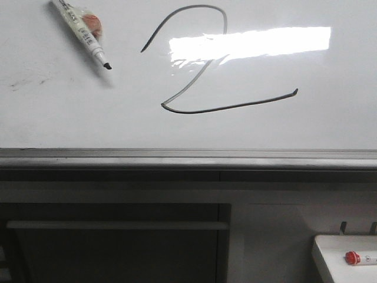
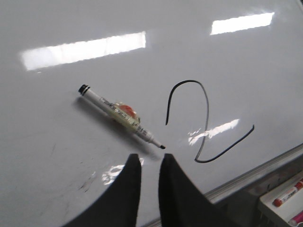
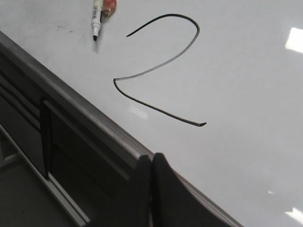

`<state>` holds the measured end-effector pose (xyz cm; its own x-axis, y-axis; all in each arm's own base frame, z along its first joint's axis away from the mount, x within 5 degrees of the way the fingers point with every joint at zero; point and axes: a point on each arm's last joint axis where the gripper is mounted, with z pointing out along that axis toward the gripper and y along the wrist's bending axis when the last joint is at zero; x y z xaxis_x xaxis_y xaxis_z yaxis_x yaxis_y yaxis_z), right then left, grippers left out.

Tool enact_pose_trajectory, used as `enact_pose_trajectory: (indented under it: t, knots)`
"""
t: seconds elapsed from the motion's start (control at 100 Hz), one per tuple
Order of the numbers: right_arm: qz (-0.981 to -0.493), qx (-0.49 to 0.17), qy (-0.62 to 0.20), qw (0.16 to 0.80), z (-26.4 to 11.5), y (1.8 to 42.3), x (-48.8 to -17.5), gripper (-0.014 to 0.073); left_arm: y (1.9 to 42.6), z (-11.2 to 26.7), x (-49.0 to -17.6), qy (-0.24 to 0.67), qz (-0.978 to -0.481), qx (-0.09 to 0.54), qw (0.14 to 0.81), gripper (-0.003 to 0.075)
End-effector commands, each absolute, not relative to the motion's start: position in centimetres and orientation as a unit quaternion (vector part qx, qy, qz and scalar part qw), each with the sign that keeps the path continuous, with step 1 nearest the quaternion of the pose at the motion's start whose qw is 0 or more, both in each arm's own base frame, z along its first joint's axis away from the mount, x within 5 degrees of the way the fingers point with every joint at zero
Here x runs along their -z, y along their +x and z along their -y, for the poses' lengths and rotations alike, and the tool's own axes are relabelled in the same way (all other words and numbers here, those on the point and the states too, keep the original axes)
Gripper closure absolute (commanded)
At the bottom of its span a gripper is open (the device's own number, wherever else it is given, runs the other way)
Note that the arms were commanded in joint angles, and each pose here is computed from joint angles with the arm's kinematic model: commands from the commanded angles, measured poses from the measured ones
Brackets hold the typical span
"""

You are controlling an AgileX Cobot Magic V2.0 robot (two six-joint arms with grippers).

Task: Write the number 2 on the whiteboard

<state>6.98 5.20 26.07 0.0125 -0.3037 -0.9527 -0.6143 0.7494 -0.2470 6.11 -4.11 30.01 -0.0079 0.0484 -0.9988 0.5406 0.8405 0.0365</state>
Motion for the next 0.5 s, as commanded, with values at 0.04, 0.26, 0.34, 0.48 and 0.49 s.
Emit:
enact_pose_trajectory:
  t: [0.04,0.26,0.34,0.48,0.49]
  knots:
    - [-0.665,-0.13,-0.312,0.667,-5.2,7.12,-27.56,0.0666,5.72,3.47,-30.95,0.191,-0.678,0.166,0.69,0.0741]
    - [-0.665,-0.13,-0.312,0.667,-5.2,7.12,-27.56,0.0666,5.75,3.31,-30.85,0.182,-0.683,0.157,0.69,0.0741]
    - [-0.665,-0.13,-0.312,0.667,-5.2,7.12,-27.56,0.0666,5.75,3.31,-30.85,0.182,-0.683,0.157,0.69,0.0741]
    - [-0.665,-0.13,-0.312,0.667,-5.2,7.12,-27.56,0.0666,5.75,3.31,-30.85,0.182,-0.683,0.157,0.69,0.0741]
    - [-0.665,-0.13,-0.312,0.667,-5.2,7.12,-27.56,0.0666,5.75,3.31,-30.85,0.182,-0.683,0.157,0.69,0.0741]
